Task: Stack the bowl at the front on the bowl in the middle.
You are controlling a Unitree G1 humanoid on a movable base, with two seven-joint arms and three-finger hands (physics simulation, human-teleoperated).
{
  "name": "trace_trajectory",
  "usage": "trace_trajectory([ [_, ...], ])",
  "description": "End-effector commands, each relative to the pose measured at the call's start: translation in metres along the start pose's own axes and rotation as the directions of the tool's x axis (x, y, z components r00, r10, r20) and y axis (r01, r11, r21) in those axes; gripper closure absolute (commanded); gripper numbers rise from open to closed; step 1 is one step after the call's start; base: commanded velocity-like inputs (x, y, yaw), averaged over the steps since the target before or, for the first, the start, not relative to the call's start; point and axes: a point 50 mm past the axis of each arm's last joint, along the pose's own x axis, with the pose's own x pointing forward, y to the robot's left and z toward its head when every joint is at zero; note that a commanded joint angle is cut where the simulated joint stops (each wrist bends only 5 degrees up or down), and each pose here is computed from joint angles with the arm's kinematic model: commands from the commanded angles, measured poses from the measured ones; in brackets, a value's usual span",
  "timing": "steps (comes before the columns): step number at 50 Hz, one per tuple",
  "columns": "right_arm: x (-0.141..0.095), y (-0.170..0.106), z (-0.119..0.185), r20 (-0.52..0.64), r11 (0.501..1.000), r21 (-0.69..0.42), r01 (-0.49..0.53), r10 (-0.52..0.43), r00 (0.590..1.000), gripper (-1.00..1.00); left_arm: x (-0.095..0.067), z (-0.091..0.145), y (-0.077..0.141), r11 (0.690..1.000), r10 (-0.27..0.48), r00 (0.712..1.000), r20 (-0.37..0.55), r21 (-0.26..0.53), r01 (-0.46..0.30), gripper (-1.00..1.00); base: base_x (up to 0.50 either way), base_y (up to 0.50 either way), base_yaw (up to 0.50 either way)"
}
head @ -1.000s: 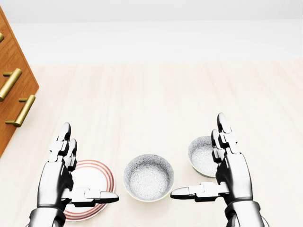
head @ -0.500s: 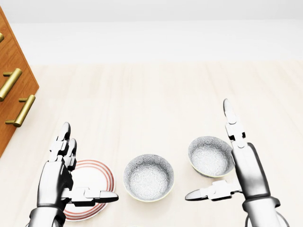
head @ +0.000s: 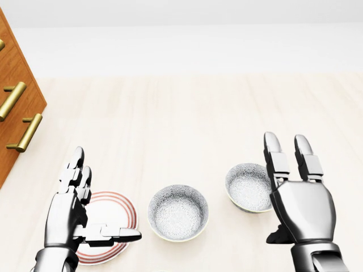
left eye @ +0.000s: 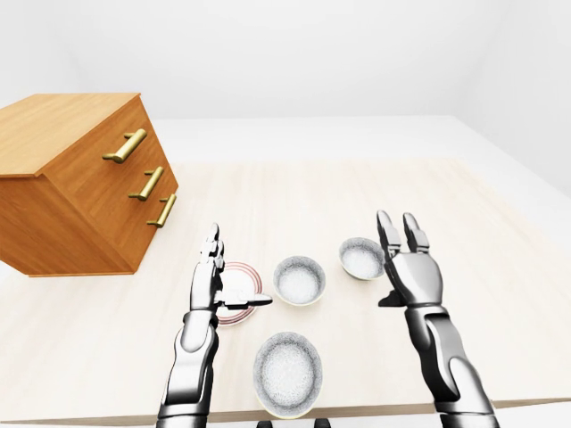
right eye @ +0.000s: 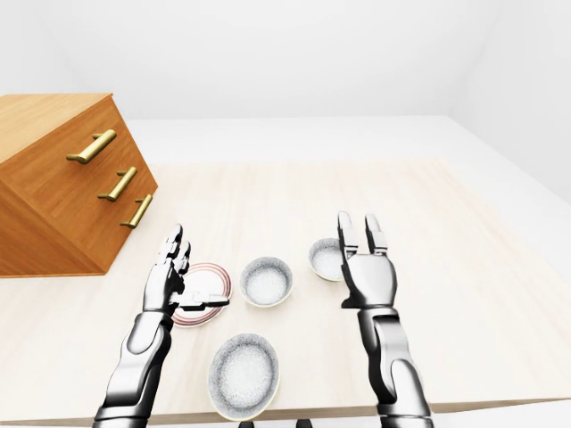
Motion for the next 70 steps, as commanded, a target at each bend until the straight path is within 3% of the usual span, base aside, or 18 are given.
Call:
trace_trajectory([
  [1,0.014,0.001,0.003,0.117,0.940,-0.326,0.103,-0.068,0.991,-1.00,0.001,-0.001,0.000,1.000,0.002,1.000,-0.003,-0.002,-0.002,-1.00,0.00,0.00,0.00],
  [10,0.017,0.011,0.018,0.208,0.905,-0.397,0.153,-0.074,0.975,-1.00,0.001,0.000,0.001,1.000,0.005,1.000,-0.006,-0.004,-0.005,-1.00,0.00,0.00,0.00],
  [18,0.016,0.022,0.024,0.236,0.911,-0.387,0.141,-0.050,0.970,-1.00,0.002,-0.001,0.003,1.000,0.018,1.000,-0.003,-0.004,-0.018,-1.00,0.00,0.00,0.00],
  [28,0.021,0.028,0.018,0.146,0.965,-0.259,0.041,-0.003,0.989,-1.00,0.002,-0.001,0.002,1.000,0.015,1.000,-0.003,-0.002,-0.015,-1.00,0.00,0.00,0.00],
  [45,0.020,0.047,0.009,0.060,0.988,-0.123,-0.090,0.098,0.993,-1.00,0.002,-0.001,0.001,1.000,0.015,1.000,-0.005,0.000,-0.015,-1.00,0.00,0.00,0.00],
  [70,0.044,0.043,0.004,0.086,0.980,-0.196,-0.036,0.054,0.995,-1.00,0.002,-0.002,0.002,1.000,0.016,1.000,-0.008,0.001,-0.016,-1.00,0.00,0.00,0.00],
])
